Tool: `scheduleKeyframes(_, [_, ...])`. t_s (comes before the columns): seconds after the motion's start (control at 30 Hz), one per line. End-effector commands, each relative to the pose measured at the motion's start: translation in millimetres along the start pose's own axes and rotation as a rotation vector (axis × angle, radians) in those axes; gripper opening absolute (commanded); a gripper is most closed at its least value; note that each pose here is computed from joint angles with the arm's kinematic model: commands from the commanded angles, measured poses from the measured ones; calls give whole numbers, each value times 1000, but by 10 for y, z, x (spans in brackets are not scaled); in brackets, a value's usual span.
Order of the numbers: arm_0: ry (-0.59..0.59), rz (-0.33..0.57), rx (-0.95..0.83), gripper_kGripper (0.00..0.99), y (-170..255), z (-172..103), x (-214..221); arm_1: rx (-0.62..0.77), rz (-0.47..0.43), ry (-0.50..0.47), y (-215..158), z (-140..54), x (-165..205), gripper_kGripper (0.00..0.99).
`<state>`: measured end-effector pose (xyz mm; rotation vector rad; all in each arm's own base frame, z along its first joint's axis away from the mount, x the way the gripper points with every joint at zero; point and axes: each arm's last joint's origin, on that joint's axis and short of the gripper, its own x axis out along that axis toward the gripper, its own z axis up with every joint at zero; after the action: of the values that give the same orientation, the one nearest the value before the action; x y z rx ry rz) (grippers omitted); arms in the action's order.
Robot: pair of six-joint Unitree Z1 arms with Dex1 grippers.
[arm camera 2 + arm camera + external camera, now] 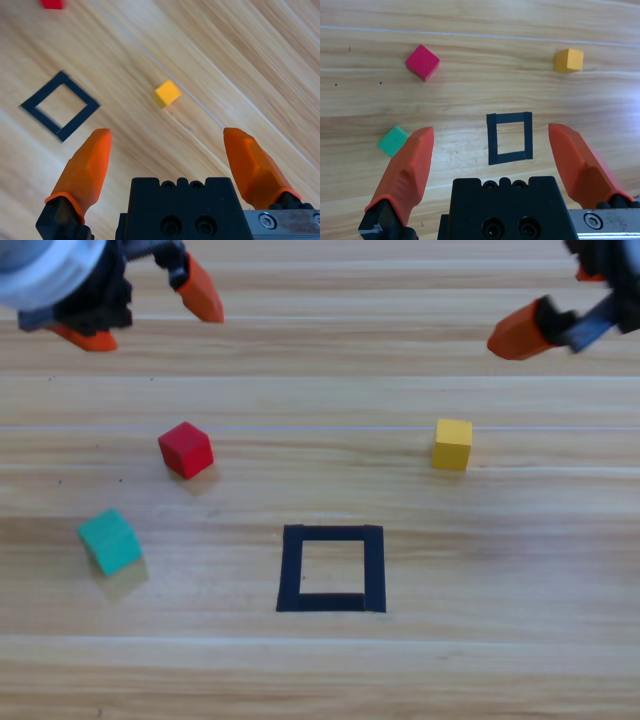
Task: Stack the blocks in the rectangular block: red at the bottom, yellow in the middle, green on top
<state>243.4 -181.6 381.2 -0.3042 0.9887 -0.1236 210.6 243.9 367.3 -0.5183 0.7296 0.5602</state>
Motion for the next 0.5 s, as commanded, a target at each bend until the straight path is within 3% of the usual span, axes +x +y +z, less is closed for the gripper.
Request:
scheduleKeyframes(0.03, [48, 143, -144, 973, -69, 281, 348, 26, -160, 179, 301, 10, 1078, 985])
scheduleKeyframes(0.17, [96, 289, -238, 974, -233, 452, 674, 154, -216, 248, 207, 61, 1428, 985])
scheduleKeyframes(0.3, [172, 439, -349, 973, -379, 534, 1188, 262, -191, 308, 127, 111, 1605, 982])
scheduleKeyframes(0.5, [248, 528, -469, 969, -337, 495, 1698, 424, -121, 405, -97, 169, 1785, 976])
